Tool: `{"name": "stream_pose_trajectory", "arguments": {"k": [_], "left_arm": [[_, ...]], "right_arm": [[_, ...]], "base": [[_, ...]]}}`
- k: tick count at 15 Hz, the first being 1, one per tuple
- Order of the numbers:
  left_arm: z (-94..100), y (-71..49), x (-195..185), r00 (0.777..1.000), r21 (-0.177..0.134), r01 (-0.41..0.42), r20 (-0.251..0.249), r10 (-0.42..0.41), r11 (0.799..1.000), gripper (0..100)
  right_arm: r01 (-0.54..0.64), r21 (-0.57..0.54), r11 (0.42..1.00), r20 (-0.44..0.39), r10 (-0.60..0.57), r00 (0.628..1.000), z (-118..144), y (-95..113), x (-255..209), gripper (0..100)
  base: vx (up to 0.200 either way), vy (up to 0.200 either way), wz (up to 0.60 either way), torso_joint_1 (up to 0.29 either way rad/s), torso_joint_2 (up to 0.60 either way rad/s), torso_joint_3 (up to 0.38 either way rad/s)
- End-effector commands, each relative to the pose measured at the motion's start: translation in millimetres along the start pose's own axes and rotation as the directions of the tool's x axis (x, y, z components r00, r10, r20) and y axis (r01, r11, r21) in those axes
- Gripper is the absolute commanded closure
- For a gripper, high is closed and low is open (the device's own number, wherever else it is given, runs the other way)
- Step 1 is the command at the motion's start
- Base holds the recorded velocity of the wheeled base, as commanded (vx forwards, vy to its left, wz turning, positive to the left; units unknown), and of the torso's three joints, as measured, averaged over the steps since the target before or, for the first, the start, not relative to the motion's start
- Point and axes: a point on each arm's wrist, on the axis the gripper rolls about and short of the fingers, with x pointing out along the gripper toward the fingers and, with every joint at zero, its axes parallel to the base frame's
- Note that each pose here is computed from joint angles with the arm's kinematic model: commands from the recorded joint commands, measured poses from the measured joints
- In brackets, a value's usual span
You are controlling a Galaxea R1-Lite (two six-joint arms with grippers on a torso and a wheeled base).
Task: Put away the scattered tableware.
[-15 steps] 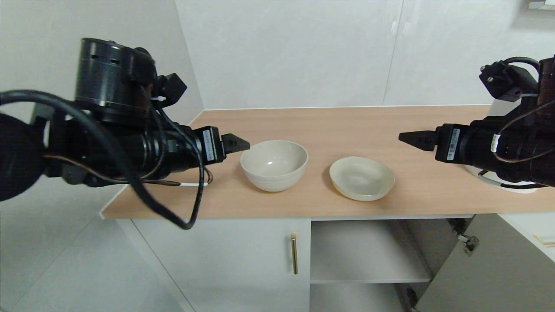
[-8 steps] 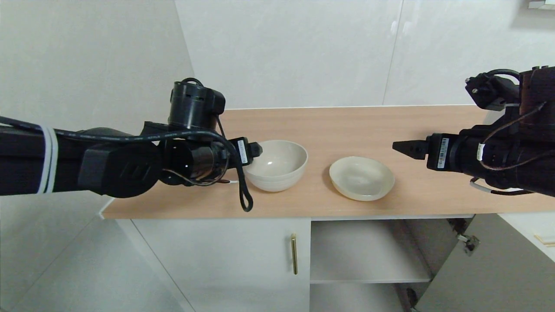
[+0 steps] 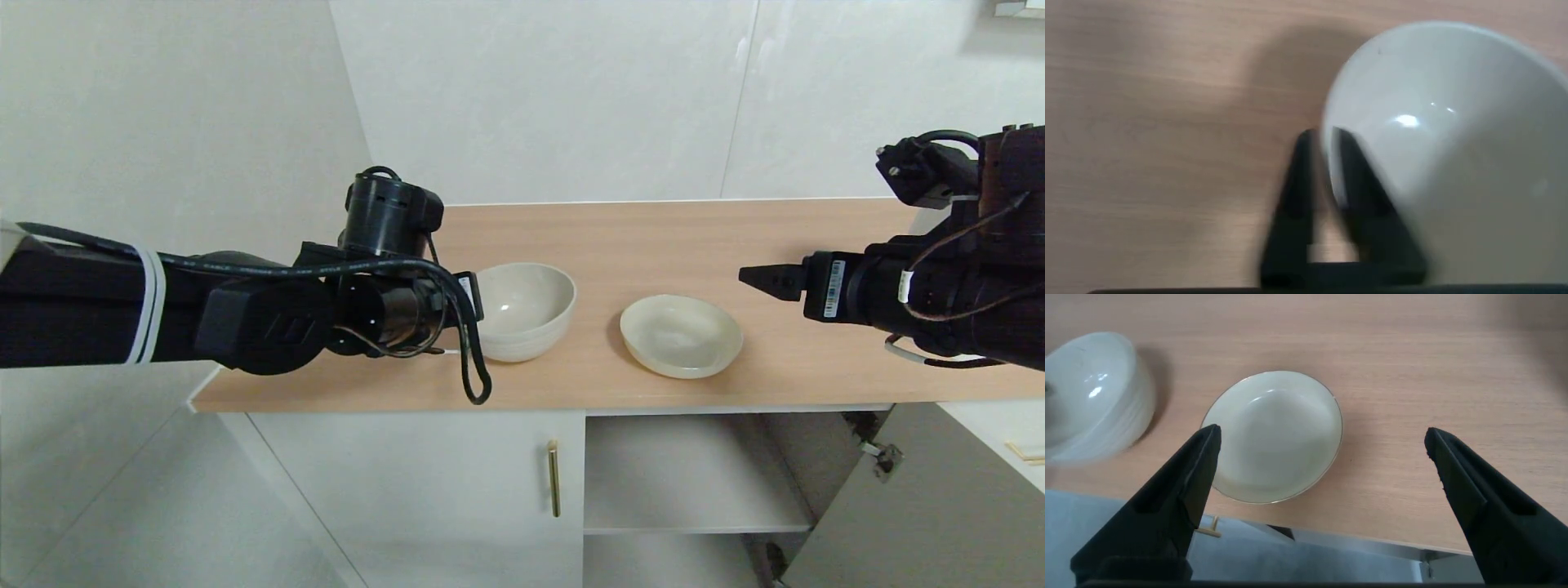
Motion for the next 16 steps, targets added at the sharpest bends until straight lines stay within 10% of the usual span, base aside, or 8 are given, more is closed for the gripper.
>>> {"name": "stream_pose_trajectory", "arguments": {"k": [1,4,10,16], "left_arm": [[1.9,0.1,-2.5,1.0,-0.003,0.001,0.008,-0.001,1.0,100],[18.0,-0.7,-34.4,0.997,-0.046,0.045,0.068,-0.042,0.998,100],[26.6,9.2,-106.9,0.969,-0.038,0.229,0.105,-0.224,0.973,100],[25.4,10.7,-109.9,0.967,-0.037,0.24,0.1,-0.235,0.97,100]], "right_arm": [[-0.001,0.0,1.0,0.003,0.001,1.0,0.4,0.1,-0.7,0],[0.0,-0.002,1.0,-0.003,0.0,1.0,-0.3,0.5,1.5,0],[0.103,-0.03,0.994,-0.081,-0.105,0.991,-17.8,2.6,44.7,0],[0.171,-0.062,0.983,-0.143,-0.178,0.974,-43.6,5.2,85.3,0]], "base": [[0.0,0.0,0.0,0.0,0.0,0.0],[0.0,0.0,0.0,0.0,0.0,0.0],[0.0,0.0,0.0,0.0,0.0,0.0],[0.0,0.0,0.0,0.0,0.0,0.0]]}}
